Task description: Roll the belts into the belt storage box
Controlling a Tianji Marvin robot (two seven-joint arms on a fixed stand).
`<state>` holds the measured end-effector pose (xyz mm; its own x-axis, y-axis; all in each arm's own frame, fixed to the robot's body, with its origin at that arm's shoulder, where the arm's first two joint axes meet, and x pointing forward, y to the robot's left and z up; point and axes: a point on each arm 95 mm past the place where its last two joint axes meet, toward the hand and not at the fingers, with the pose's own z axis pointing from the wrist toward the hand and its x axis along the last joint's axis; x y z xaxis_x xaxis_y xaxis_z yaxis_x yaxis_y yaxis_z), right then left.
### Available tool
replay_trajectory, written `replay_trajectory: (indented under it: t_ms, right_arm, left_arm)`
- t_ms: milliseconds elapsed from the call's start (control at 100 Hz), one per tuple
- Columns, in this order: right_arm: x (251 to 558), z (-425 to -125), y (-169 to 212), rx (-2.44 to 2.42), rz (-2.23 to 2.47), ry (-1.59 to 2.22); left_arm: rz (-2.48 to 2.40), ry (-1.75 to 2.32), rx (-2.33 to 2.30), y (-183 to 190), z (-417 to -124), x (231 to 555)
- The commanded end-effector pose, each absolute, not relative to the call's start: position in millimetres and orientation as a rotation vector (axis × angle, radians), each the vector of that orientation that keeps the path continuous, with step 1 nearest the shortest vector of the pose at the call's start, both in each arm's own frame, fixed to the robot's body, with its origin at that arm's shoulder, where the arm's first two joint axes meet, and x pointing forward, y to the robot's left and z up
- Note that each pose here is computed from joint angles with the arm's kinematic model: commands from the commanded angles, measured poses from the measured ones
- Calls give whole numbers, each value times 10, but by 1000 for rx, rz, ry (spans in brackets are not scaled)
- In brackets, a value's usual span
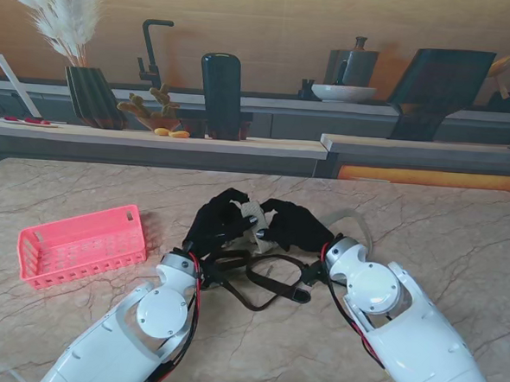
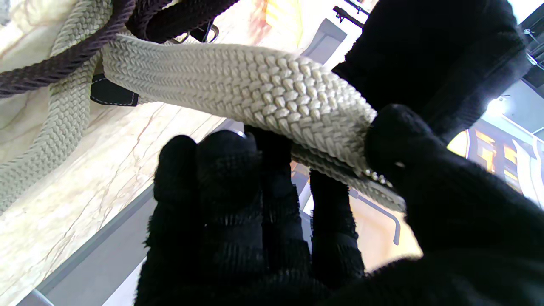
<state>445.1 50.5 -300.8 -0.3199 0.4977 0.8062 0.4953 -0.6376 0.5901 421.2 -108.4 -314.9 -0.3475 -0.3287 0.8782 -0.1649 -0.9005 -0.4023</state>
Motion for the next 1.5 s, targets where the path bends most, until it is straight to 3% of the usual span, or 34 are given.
replay_trajectory:
  t_ms: [0, 1490]
  right_arm:
    - [4424, -2986, 550, 1841, 2181, 1363]
    - [4488, -3149, 791, 2127, 2085, 1272]
  left_arm:
    - [-2429, 669, -1732, -1165, -3150, 4191]
    - [-2418, 465, -1934, -1316, -3243, 4133]
